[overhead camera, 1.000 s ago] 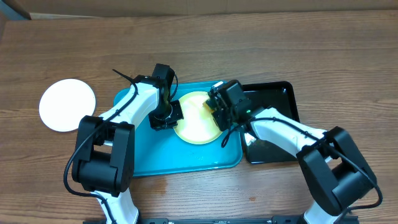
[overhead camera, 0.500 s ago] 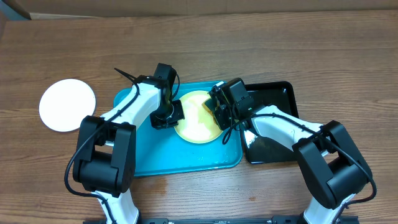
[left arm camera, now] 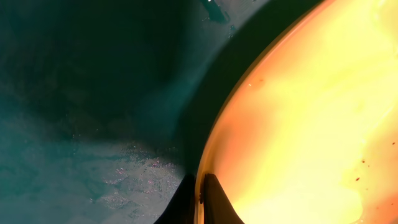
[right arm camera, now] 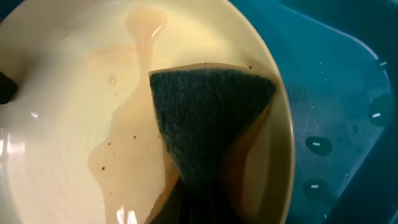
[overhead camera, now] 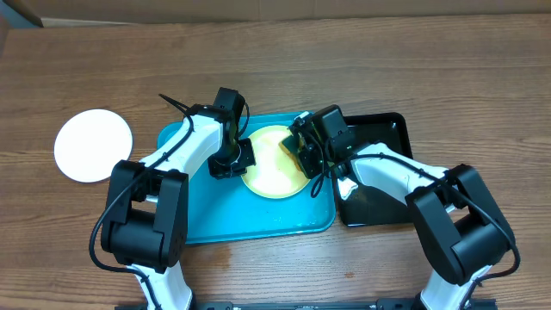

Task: Clean dirty plates on tray and stack at the side
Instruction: 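Scrub the yellow plate surface with the sponge in the right gripper, then scrub the yellow plate near the left gripper with the sponge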

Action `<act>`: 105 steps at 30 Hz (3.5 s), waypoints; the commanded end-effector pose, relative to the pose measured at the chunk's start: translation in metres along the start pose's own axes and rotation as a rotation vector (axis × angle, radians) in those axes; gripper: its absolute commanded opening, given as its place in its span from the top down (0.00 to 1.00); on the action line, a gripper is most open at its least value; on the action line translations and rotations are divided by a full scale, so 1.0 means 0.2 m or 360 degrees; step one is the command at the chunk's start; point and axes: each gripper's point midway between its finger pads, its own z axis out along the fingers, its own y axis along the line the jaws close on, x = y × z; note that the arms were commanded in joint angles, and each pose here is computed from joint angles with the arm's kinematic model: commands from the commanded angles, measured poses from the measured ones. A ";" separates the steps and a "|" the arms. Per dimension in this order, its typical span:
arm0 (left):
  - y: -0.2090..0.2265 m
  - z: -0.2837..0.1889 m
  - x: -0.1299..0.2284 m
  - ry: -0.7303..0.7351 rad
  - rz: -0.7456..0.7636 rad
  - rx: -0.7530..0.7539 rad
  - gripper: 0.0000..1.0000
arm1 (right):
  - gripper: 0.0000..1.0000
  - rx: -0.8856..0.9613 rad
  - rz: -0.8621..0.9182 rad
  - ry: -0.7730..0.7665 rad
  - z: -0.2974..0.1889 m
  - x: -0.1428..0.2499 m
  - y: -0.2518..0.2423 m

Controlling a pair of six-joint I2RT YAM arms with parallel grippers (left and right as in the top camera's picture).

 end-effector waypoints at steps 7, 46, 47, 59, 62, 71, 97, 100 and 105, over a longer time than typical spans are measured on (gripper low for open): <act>0.02 0.09 0.06 0.0059 0.0096 -0.0078 0.96 | 0.96 -0.0086 -0.0046 -0.0103 0.04 -0.07 0.02; 0.02 0.09 0.07 0.0071 0.0104 -0.0084 0.96 | 0.96 -0.0735 -0.0082 -0.0271 -0.26 -0.41 0.17; 0.02 0.09 0.07 0.0071 0.0104 -0.0084 0.96 | 0.96 -0.0736 -0.0083 -0.0264 -0.27 -0.41 0.17; 0.02 0.09 0.07 0.0070 0.0104 -0.0084 0.96 | 0.96 -0.0647 -0.0063 0.0007 -0.23 -0.19 0.15; 0.02 0.09 0.07 0.0071 0.0104 -0.0083 0.96 | 0.97 -0.0777 0.0075 0.0052 -0.26 -0.18 0.21; 0.02 0.09 0.07 0.0071 0.0104 -0.0084 0.96 | 0.96 -0.0796 0.0631 0.0257 -0.25 -0.15 0.31; 0.02 0.09 0.07 0.0072 0.0104 -0.0084 0.96 | 0.96 -0.0710 0.1007 0.0328 -0.13 -0.01 0.30; 0.02 0.09 0.07 0.0072 0.0104 -0.0085 0.96 | 0.96 -0.0683 0.1116 0.0331 -0.14 0.00 0.23; 0.02 0.09 0.07 0.0072 0.0104 -0.0084 0.96 | 0.96 -0.0660 0.1252 0.0308 -0.17 -0.01 0.11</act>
